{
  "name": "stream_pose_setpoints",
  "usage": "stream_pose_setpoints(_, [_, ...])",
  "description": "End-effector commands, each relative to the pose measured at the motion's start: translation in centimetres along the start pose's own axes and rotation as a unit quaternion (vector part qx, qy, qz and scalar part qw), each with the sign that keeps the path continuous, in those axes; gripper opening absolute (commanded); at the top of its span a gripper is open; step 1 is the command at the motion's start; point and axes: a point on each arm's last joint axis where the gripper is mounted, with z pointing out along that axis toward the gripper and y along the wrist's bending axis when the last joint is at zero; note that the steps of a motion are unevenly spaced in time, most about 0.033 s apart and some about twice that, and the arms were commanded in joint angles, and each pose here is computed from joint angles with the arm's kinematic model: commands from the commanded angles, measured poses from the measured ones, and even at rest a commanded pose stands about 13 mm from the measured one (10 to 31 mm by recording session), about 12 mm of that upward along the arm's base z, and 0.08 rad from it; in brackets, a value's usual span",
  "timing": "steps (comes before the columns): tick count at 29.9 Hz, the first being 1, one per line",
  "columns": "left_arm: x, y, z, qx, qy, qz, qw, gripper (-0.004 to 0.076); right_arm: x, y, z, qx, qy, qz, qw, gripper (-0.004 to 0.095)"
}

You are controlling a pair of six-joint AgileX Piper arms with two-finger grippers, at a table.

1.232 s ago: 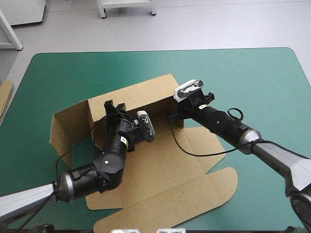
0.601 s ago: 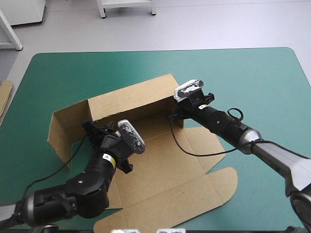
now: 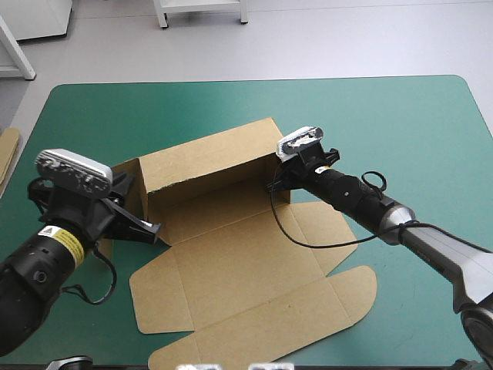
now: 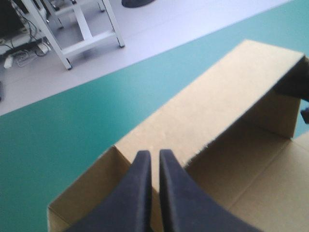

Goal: Fold the box

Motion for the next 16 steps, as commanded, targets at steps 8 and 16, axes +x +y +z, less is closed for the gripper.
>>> stream_pose_setpoints(8, [-2.5,6.7,-2.0,-0.142,0.01,-0.014,0.99,-0.0008,-0.5,1.1,-1.1,-0.051,0.017,-0.002,0.999,0.0001])
stream_pose_setpoints(16, [-1.8,8.9,-1.2,-0.192,0.056,-0.031,0.979,-0.0008,-0.4,1.3,-1.1,-0.06,0.025,-0.003,0.998,0.0001])
